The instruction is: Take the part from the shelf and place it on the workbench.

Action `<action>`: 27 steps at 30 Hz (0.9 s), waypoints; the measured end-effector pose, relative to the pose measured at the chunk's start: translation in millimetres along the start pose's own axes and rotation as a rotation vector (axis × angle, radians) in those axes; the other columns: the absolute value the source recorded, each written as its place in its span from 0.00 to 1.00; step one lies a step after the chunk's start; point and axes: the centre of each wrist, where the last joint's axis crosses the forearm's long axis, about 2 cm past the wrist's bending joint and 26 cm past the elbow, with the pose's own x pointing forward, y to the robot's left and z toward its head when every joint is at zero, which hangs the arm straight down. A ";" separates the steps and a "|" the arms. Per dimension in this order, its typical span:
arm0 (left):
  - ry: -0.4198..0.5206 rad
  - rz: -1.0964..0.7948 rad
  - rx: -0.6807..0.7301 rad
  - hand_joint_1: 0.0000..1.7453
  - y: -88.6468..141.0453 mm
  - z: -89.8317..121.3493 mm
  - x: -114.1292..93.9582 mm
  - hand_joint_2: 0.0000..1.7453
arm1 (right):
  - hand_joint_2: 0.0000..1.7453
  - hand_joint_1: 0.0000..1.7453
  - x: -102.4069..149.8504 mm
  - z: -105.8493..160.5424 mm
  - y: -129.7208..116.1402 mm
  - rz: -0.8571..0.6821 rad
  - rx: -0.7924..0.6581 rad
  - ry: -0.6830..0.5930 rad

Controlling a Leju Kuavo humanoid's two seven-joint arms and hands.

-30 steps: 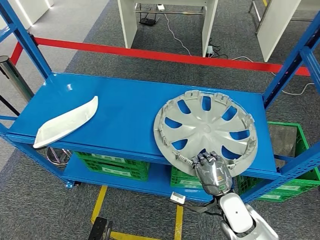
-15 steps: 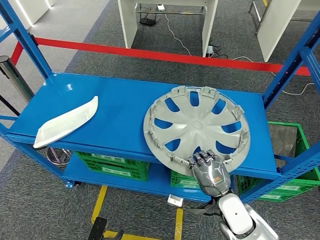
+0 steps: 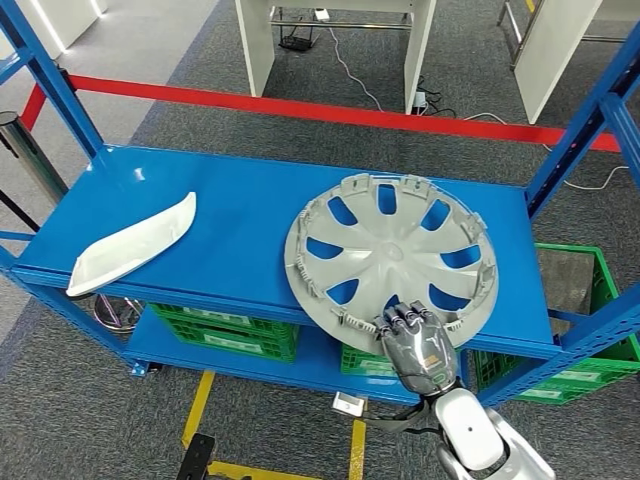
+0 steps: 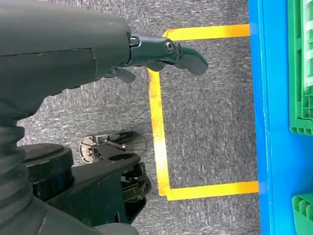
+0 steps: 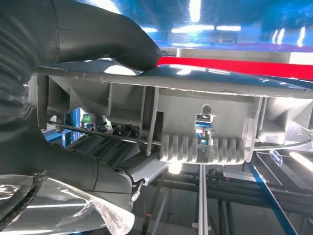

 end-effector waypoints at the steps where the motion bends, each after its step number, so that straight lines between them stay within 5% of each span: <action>1: 0.000 0.001 -0.001 0.00 0.0 0.0 0.0 1.00 | 1.00 0.88 0.2 0.0 0.0 0.000 0.000 -0.001; 27: 0.146 -0.042 0.047 0.00 5.2 -3.5 1.4 1.00 | 1.00 0.88 8.0 -1.6 -0.9 -0.019 -0.012 -0.020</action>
